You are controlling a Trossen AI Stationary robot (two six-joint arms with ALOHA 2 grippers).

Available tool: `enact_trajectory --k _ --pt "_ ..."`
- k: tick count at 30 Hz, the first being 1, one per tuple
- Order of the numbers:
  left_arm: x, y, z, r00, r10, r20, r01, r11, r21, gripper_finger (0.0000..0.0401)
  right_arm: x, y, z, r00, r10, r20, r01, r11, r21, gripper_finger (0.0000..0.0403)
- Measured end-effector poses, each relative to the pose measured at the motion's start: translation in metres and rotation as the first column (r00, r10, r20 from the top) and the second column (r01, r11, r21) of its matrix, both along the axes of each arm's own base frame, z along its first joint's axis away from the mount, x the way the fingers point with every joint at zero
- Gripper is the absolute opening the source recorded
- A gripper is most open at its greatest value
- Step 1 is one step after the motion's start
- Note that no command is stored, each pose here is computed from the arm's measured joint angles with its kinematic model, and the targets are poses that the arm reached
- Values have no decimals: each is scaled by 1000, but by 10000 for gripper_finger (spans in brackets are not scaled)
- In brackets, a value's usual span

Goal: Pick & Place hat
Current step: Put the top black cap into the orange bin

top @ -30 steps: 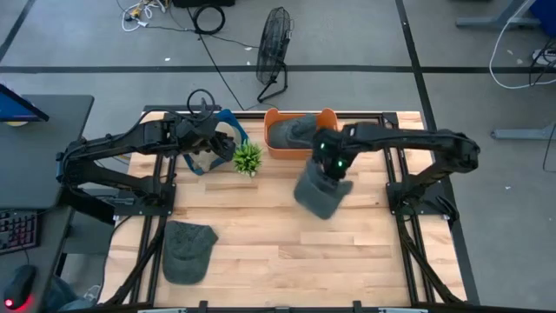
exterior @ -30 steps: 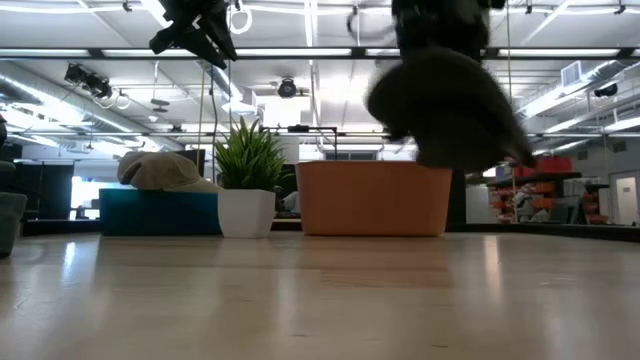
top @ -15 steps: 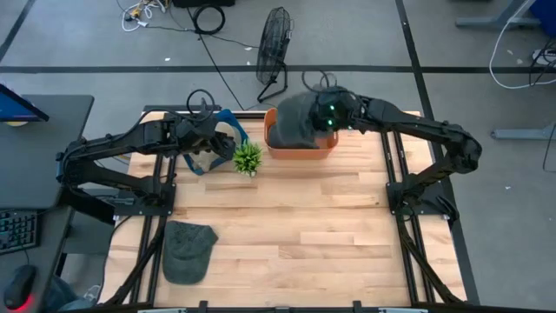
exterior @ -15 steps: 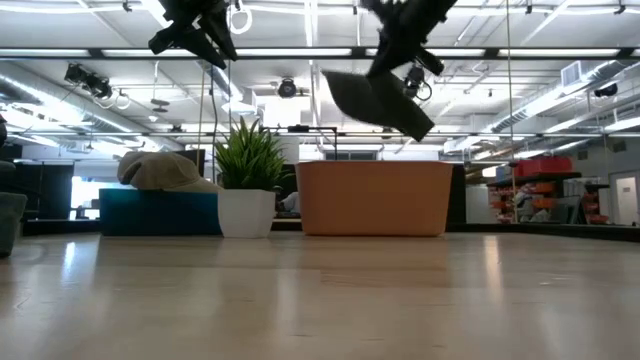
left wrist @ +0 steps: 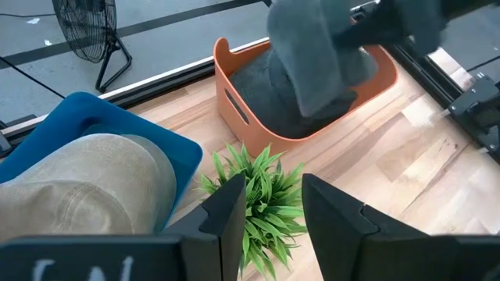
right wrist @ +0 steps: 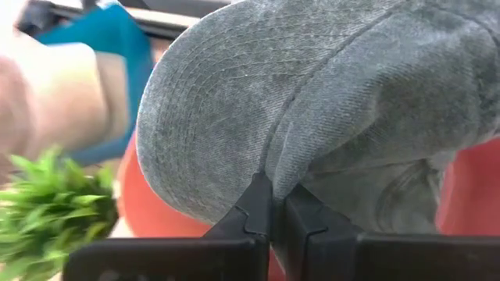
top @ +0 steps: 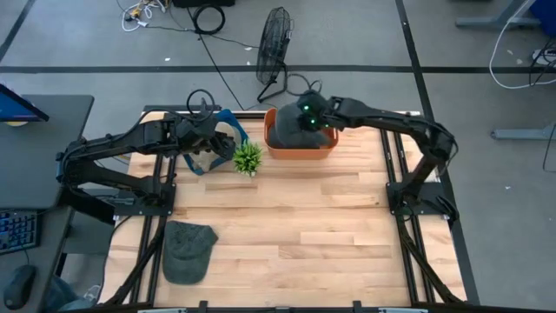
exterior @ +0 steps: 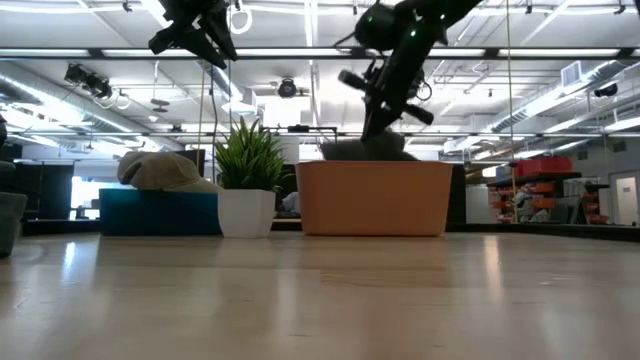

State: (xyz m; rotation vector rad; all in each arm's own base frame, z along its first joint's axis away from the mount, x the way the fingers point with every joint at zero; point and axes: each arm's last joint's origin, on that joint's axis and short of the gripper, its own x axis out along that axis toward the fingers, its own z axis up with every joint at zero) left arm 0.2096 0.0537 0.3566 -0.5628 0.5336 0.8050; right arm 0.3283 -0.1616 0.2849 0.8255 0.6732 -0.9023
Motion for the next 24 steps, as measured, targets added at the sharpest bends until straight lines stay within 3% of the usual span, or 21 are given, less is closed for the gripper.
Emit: enact_trajectory --k 10,14,24 --pt "0 0 0 1000 -6 -7 6 1000 5 131 18 -2 -49 995 -17 -102 34 987 158 10" --pt "0 0 0 1000 -6 -8 6 1000 5 131 20 -3 -56 993 -10 -119 30 985 169 16" --pt "0 0 -1 1000 -6 -12 6 1000 4 131 19 -3 -52 991 48 -127 -29 989 144 90"
